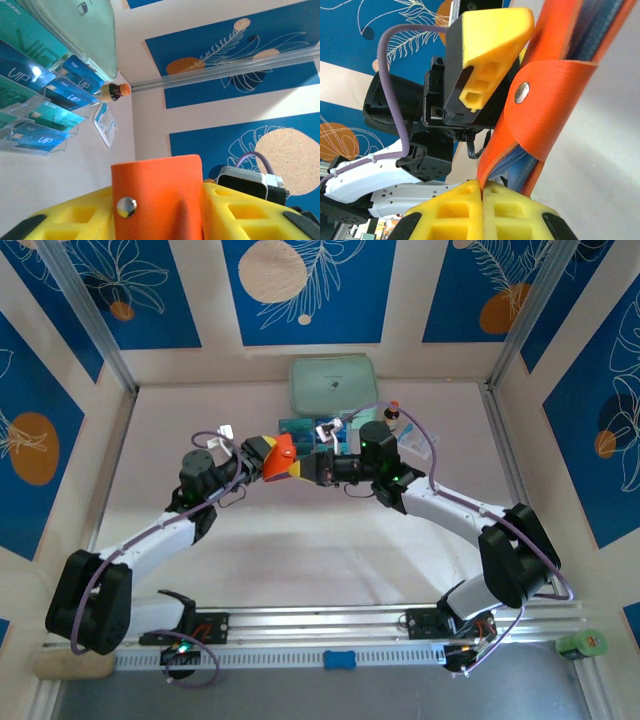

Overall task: Put the credit cards into the card holder
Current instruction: Pass the card holder, then open the button on the card holder.

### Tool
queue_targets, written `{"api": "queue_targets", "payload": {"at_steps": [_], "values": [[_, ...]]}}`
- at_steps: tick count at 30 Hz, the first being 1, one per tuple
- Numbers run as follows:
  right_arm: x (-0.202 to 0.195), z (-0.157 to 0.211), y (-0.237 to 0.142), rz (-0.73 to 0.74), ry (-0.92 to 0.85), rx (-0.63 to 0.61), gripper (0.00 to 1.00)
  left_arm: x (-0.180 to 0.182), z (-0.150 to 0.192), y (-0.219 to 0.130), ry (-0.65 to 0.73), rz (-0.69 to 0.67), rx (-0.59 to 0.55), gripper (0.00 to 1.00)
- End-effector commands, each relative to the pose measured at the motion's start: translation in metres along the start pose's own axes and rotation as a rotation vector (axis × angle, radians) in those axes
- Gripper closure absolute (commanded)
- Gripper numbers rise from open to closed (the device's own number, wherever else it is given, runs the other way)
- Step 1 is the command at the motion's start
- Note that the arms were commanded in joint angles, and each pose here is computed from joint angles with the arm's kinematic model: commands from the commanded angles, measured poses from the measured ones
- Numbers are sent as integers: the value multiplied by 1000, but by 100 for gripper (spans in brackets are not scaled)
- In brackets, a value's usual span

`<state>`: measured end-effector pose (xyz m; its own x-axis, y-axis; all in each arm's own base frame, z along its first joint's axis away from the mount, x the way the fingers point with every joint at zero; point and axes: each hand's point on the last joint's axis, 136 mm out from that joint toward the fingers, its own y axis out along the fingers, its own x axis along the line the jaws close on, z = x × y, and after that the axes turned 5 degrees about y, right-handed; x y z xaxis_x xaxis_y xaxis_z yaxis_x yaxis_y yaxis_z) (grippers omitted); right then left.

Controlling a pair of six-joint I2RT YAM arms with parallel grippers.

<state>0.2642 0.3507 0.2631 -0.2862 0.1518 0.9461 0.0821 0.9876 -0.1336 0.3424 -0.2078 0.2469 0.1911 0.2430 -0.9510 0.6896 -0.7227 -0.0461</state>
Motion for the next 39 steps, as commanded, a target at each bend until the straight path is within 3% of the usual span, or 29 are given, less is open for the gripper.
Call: {"api": "queue_targets", "payload": {"at_steps": [1, 4, 7, 9, 15, 20, 28, 39], "values": [[-4, -2, -1, -6, 2, -8, 100, -10, -2, -2, 31, 43, -8, 72], [-12, 1, -3, 16, 20, -1, 98, -12, -3, -2, 44, 47, -6, 87], [-28, 9, -15, 99, 31, -4, 75, -10, -1, -3, 87, 23, 6, 98], [-46, 14, -29, 190, 47, -30, 63, -5, 1, -5, 145, -21, 19, 100], [-84, 22, -74, 568, 10, -102, 44, 6, 9, -17, 366, -161, 57, 100], [-71, 17, -76, 680, -63, -128, 42, 5, 18, -18, 411, -177, 65, 100], [-43, 3, -33, 673, -188, -95, 42, 5, 27, -13, 370, -159, 56, 100], [-64, -7, 13, 734, -211, -64, 41, 3, 33, -9, 305, -132, 38, 100]]}}
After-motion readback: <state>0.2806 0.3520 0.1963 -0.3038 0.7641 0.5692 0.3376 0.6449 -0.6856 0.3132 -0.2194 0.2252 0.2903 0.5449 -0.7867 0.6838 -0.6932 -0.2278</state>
